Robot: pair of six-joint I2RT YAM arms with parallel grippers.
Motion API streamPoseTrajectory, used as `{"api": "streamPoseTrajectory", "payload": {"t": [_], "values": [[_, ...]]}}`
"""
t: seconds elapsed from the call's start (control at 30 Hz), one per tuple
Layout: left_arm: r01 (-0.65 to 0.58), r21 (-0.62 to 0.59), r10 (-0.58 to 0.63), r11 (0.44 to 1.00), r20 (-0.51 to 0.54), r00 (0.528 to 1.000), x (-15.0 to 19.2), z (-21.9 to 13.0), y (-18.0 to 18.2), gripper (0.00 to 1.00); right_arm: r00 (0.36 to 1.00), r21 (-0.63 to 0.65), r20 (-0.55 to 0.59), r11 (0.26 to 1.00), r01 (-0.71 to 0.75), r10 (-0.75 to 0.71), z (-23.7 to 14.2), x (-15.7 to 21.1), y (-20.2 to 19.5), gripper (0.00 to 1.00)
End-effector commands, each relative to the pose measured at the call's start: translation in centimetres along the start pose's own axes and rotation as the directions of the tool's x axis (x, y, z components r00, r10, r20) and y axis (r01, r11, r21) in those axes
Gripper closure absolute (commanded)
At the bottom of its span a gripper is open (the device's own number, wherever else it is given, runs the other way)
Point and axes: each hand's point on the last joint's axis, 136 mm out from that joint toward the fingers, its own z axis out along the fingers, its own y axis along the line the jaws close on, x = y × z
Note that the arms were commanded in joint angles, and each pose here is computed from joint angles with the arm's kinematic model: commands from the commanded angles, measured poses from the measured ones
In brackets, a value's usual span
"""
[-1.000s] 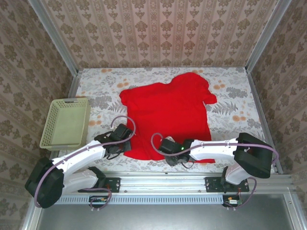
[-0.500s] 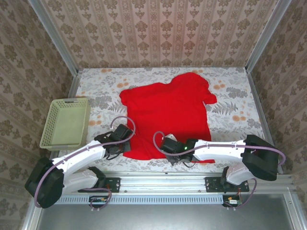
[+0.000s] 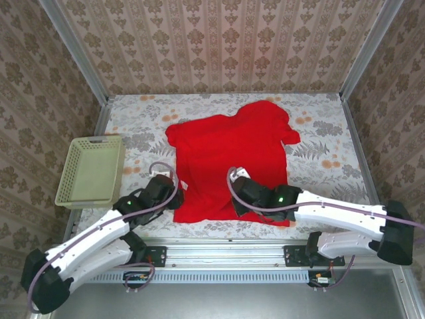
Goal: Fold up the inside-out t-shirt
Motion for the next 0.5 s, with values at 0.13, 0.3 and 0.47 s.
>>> {"api": "streamPoseTrajectory", "payload": {"t": [0.13, 0.3, 0.47], "values": [[-0.357, 0.314, 0.273, 0.88, 0.281, 0.92, -4.2, -3.6, -11.1, 0.14, 0.994, -0.026, 0.103, 0.999, -0.022, 0.024, -1.6, -3.8, -0.8, 0.96], [-0.522, 0.333, 0.435, 0.785, 0.304, 0.848, -2.9, -2.2, -16.1, 0.02, 0.989, -0.053, 0.129, 0.997, -0.062, 0.068, -1.7, -4.8, -1.1, 0.96], [-0.534, 0.298, 0.466, 0.792, 0.271, 0.842, -2.4, 0.3, -17.2, 0.0, 0.985, -0.097, 0.142, 0.992, -0.083, 0.096, -1.7, -5.2, -0.6, 0.96]]}}
